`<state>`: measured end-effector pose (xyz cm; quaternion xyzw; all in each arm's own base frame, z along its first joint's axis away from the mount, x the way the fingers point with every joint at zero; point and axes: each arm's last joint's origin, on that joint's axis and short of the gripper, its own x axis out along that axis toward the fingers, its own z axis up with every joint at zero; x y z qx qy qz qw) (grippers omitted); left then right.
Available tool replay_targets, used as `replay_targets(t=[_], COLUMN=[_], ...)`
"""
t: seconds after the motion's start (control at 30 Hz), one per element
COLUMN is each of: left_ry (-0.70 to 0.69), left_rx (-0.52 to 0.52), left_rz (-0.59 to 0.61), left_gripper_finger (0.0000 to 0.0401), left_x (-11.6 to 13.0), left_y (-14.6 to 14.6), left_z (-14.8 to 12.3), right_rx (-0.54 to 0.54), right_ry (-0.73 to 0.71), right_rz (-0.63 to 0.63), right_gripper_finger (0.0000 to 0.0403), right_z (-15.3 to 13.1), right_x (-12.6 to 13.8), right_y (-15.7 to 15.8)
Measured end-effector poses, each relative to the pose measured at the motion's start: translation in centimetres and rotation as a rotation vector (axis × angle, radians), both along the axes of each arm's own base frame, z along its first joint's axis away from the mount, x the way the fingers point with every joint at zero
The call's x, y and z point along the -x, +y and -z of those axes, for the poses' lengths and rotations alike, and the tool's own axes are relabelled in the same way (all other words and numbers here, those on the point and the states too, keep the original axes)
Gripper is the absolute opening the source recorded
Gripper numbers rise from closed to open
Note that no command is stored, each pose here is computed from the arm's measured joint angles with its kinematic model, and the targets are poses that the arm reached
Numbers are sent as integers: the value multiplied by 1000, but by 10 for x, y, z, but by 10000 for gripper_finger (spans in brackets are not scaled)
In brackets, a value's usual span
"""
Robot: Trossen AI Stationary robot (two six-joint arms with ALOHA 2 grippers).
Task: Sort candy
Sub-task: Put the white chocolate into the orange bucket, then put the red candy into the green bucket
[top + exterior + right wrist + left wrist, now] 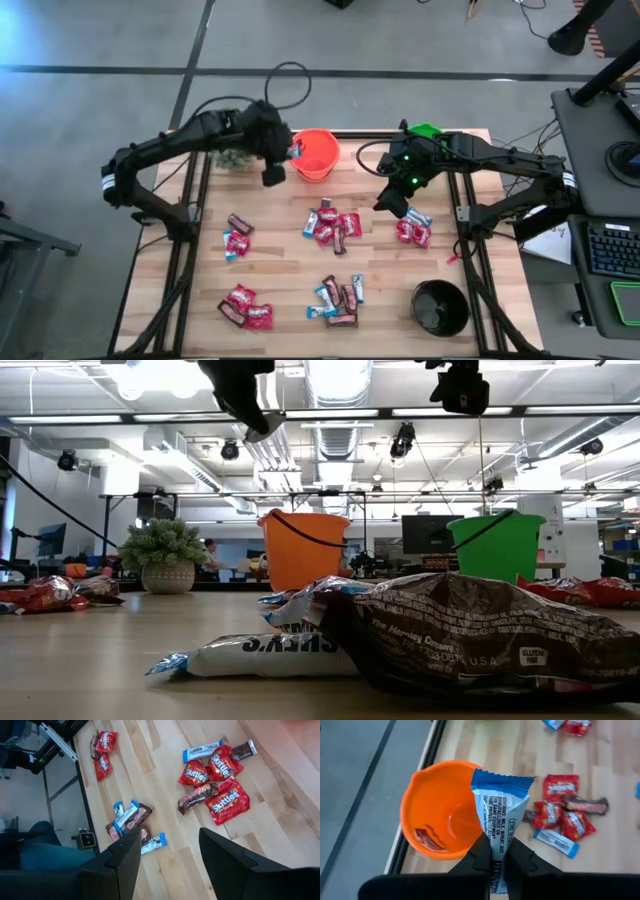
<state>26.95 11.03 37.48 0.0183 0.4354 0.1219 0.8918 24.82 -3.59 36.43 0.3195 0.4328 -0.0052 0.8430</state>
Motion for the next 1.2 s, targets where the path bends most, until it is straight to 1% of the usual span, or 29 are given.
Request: replay_targets(t=[0.1, 0.27, 0.37, 0.53, 0.6, 0.7, 0.77, 0.87, 1.0, 1.07, 1.2], left_ry=[2, 17, 46, 118, 142, 176, 204, 244, 252, 239, 192], left_rx=[2, 15, 41, 71, 60, -13, -16, 7, 32, 43, 104], left_rz=[-21, -35, -49, -50, -43, -63, -72, -75, -62, -54, -40], left_gripper_finger=[12, 45, 68, 113, 130, 147, 152, 152, 146, 144, 143], left_x=[-7, -27, -40, -59, -67, -78, -83, -85, -83, -80, -72], left_y=[10, 20, 26, 34, 38, 47, 52, 56, 55, 53, 47], left_z=[0, 5, 8, 7, 6, 4, 3, 1, -10, -18, -29], right_rx=[0, 0, 3, 28, 36, 40, 39, 55, 58, 62, 117], right_ry=[0, -1, -1, -12, -15, -20, -14, -4, 6, 2, 8], right_rz=[0, 0, -3, -32, -41, -47, -48, -74, -80, -80, -58], right_gripper_finger=[189, 189, 189, 189, 189, 189, 189, 189, 189, 189, 189], right_z=[0, 0, 0, 0, 0, -1, -2, -3, -4, -5, -4], right_x=[0, 0, 0, 0, 0, 1, 5, 11, 15, 15, 15], right_y=[0, 0, 0, 0, 0, 0, 1, 2, 3, 3, 1])
